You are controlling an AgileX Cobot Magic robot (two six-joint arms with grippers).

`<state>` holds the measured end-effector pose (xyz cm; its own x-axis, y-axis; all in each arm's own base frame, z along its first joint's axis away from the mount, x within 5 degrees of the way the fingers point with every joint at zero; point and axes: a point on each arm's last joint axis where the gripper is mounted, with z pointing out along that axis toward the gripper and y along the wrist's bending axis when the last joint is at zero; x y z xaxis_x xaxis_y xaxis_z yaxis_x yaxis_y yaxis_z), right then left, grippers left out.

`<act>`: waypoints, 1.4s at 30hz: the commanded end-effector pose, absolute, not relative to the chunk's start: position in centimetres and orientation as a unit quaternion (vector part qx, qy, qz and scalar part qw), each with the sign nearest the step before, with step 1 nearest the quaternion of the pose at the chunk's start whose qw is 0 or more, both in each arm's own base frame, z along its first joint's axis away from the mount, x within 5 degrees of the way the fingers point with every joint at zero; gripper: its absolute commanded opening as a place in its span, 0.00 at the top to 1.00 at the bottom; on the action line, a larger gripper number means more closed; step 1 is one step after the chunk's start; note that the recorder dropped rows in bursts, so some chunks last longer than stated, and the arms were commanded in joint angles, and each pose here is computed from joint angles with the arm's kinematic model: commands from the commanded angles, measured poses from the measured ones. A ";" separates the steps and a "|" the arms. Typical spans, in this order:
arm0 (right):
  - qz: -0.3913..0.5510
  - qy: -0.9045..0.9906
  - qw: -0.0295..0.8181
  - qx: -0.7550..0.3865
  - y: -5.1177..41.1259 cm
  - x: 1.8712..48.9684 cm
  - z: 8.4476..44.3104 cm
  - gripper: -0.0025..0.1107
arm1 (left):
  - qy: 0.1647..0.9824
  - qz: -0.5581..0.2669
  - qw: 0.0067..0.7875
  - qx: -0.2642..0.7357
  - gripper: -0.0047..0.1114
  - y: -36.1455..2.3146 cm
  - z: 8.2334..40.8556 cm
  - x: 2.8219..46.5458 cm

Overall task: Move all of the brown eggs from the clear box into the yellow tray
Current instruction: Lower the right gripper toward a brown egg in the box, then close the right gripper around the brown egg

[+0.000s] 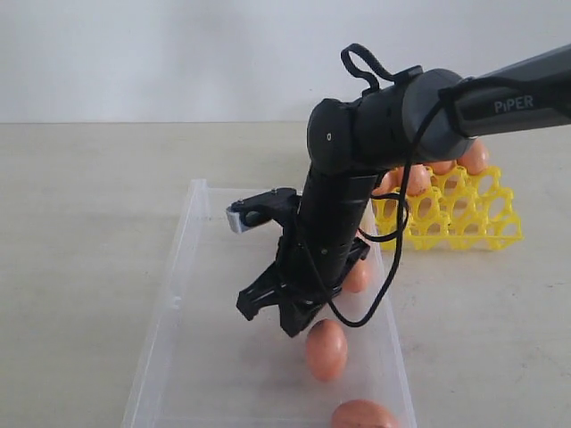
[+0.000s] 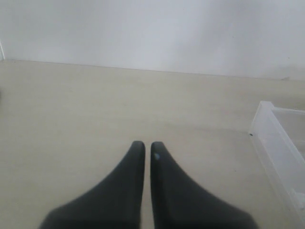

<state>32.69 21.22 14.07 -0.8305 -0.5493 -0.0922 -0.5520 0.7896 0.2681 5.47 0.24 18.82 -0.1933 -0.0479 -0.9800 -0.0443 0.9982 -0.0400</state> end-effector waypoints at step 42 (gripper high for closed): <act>0.124 0.894 -0.041 -0.429 19.7 30.6 18.0 0.44 | 0.770 -0.001 0.637 -0.031 0.92 0.3 18.8 5.5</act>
